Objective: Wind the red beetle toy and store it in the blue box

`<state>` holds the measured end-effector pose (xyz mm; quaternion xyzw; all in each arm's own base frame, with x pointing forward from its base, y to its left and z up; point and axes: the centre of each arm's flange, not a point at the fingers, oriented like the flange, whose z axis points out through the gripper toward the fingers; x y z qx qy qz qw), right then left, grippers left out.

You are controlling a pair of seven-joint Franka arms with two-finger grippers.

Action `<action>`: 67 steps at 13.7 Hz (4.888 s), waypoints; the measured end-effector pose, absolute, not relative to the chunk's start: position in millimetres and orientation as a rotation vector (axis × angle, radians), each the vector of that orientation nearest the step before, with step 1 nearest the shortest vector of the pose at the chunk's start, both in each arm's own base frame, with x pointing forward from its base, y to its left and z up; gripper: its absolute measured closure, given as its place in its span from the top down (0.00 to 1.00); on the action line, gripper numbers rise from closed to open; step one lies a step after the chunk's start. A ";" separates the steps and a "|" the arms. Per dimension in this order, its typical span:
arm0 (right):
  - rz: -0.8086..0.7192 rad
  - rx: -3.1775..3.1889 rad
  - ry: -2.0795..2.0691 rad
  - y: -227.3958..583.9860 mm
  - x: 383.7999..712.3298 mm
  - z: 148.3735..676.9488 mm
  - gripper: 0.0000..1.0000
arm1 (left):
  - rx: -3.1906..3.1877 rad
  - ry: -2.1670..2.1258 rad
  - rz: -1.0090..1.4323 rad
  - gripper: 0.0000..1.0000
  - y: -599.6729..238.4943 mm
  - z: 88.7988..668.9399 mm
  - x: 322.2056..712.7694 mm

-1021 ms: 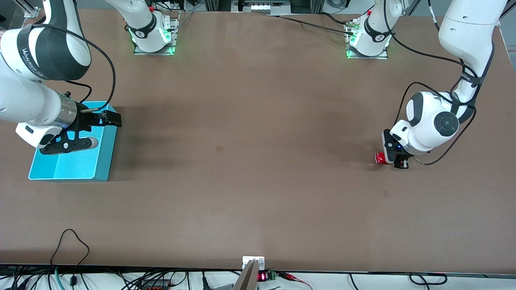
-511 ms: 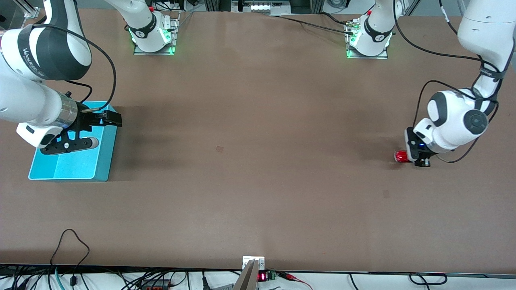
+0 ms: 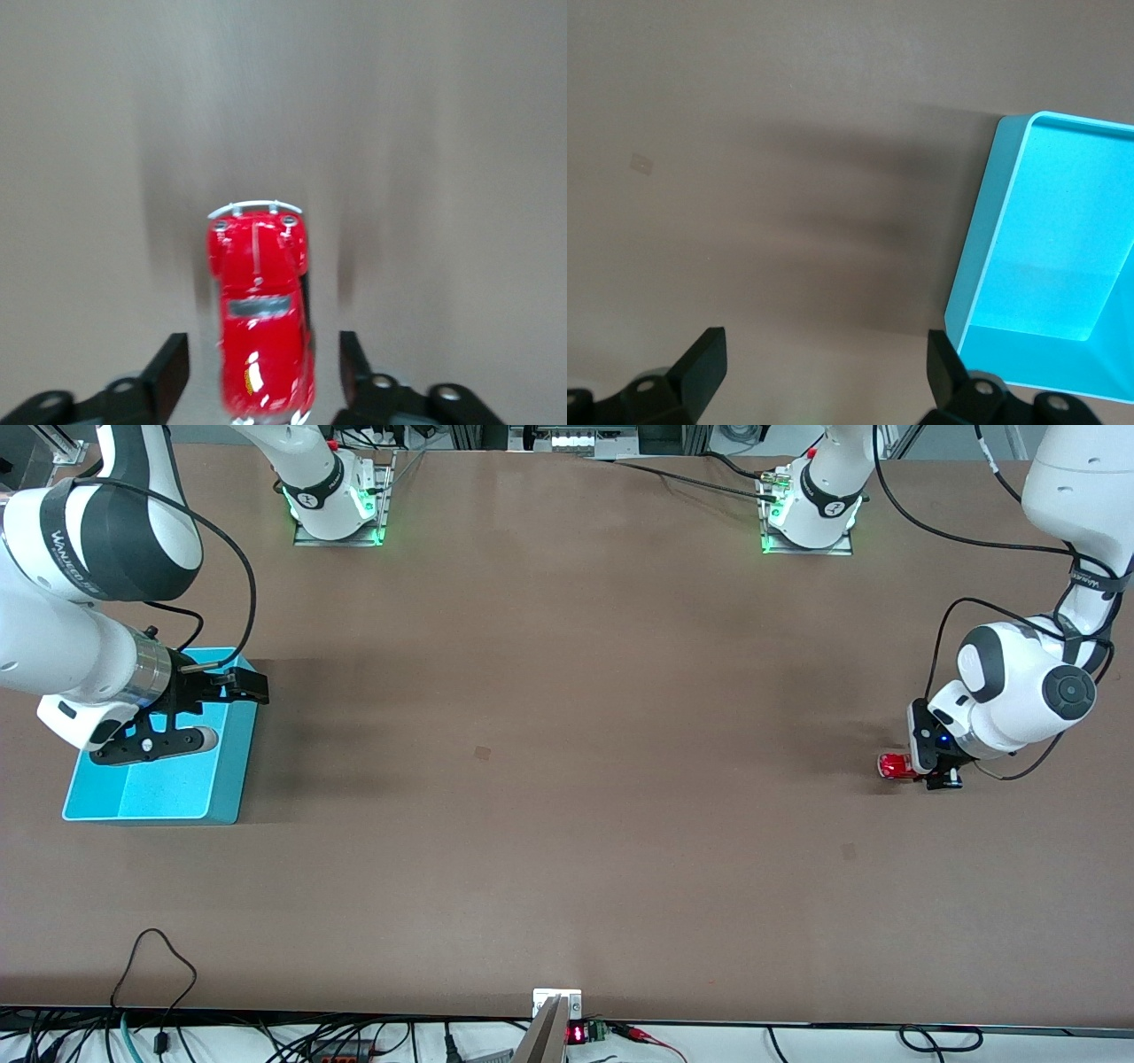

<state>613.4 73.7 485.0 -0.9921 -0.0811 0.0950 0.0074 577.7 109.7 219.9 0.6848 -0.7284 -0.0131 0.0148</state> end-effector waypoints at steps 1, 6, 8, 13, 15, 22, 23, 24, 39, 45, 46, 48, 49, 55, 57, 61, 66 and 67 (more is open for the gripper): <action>0.297 -3.102 -0.253 73.7 613.4 485.0 1.00 | 2.084 -2.303 -0.047 0.92 88.4 252.3 588.8; 0.297 -3.102 -0.255 74.1 613.3 485.0 1.00 | 1.931 -2.421 -0.095 1.00 -14.4 376.4 596.4; 0.297 -3.102 -0.255 74.3 613.3 485.0 1.00 | 1.981 -2.370 -0.088 1.00 -40.9 378.0 594.4; 0.297 -3.102 -0.256 74.5 613.3 485.0 1.00 | 2.258 -2.084 -0.066 1.00 -74.2 378.7 593.4; 0.297 -3.102 -0.256 74.5 613.3 485.0 1.00 | 2.453 -1.877 -0.041 1.00 -80.1 390.0 598.7; 0.297 -3.102 -0.258 75.3 613.2 485.0 1.00 | 3.042 -0.730 0.089 1.00 -54.3 446.0 626.0; 0.297 -3.102 -0.258 75.4 613.2 485.0 1.00 | 3.080 -0.586 0.081 1.00 -43.1 455.7 628.8; 0.297 -3.102 -0.258 75.4 613.2 485.0 1.00 | 3.111 -0.449 0.077 1.00 -32.0 468.4 631.3; 0.346 -3.101 -0.299 91.2 618.2 426.6 1.00 | 3.066 0.118 0.097 1.00 1.7 600.0 607.9; 0.295 -3.072 -0.490 94.6 595.6 357.4 1.00 | 3.076 0.154 0.070 1.00 13.3 599.0 605.0; 0.278 -3.062 -0.537 95.2 584.4 340.4 1.00 | 3.076 0.155 0.061 1.00 13.6 599.2 602.2; 0.261 -3.024 -0.699 93.4 559.7 309.0 1.00 | 3.078 0.157 0.045 1.00 13.2 597.2 590.3; 0.251 -2.992 -0.812 89.8 549.2 296.4 1.00 | 3.079 0.157 0.041 1.00 12.8 596.6 582.7; 0.170 -2.700 -1.591 32.3 540.5 274.8 1.00 | 3.083 0.146 0.041 1.00 8.1 599.1 564.7; 0.145 -2.624 -1.802 24.7 545.9 271.2 1.00 | 3.083 0.139 0.040 1.00 6.0 598.8 564.7; 0.103 -2.466 -2.080 22.7 553.5 249.2 1.00 | 3.082 0.157 0.047 1.00 4.8 601.0 564.0; 0.083 -2.410 -2.154 8.3 556.5 226.2 1.00 | 3.084 0.140 0.048 1.00 5.8 601.3 563.9; 0.077 -2.413 -2.155 7.3 556.9 222.9 1.00 | 3.084 0.134 0.049 1.00 6.5 601.6 563.7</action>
